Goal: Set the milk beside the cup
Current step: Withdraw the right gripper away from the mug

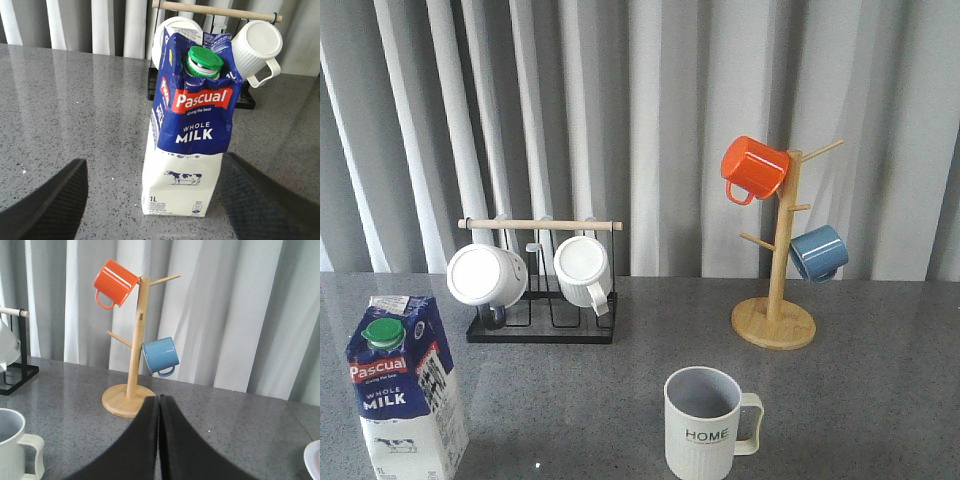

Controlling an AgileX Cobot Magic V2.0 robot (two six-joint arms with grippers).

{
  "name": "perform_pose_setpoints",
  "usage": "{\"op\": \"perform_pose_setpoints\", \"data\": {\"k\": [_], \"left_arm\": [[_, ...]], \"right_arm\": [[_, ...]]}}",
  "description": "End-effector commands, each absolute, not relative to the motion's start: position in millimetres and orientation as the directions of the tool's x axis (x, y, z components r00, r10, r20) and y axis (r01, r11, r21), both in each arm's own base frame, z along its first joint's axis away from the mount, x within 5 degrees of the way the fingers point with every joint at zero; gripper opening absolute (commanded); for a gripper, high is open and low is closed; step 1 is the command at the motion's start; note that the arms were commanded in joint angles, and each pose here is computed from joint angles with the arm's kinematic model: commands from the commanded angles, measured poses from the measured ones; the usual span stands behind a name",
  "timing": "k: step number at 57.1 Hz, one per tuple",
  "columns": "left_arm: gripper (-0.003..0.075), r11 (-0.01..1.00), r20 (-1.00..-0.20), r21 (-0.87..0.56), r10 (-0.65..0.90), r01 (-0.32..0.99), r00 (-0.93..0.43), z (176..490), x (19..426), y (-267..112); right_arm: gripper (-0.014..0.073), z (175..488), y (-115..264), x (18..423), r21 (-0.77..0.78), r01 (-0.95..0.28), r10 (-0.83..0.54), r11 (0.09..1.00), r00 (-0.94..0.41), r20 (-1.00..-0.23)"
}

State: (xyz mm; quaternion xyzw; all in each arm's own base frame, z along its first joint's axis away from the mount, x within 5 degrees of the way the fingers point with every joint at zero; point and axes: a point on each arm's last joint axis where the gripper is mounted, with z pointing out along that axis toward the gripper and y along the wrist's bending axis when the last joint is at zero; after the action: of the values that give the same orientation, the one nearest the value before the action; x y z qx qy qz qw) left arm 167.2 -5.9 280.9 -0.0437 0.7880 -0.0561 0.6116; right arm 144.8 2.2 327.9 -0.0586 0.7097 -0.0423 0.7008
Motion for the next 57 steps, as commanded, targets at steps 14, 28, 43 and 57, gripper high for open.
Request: {"op": "perform_pose_setpoints", "data": {"k": [14, 28, 43, 57], "left_arm": [[0.0535, 0.989, -0.98, -0.147, -0.142, 0.024, -0.14, 300, 170, -7], [0.0535, 0.989, -0.98, -0.147, -0.142, 0.024, -0.14, 300, 170, -7], [0.0534, 0.989, -0.981, -0.148, -0.144, 0.025, -0.133, 300, 171, -7], [0.0713, 0.975, -0.979, -0.204, -0.206, 0.09, 0.011, 315, 171, -14]], "right_arm": [[-0.0006, 342, 3, 144, -0.154, -0.021, -0.152, 0.988, 0.079, -0.985], [-0.0006, 342, 3, 144, -0.154, -0.021, -0.152, 0.988, 0.079, -0.985], [-0.0006, 342, 3, 144, -0.154, -0.021, -0.152, 0.988, 0.079, -0.985], [-0.0006, 342, 3, 144, -0.154, -0.021, -0.152, 0.988, 0.079, -0.985]]}}
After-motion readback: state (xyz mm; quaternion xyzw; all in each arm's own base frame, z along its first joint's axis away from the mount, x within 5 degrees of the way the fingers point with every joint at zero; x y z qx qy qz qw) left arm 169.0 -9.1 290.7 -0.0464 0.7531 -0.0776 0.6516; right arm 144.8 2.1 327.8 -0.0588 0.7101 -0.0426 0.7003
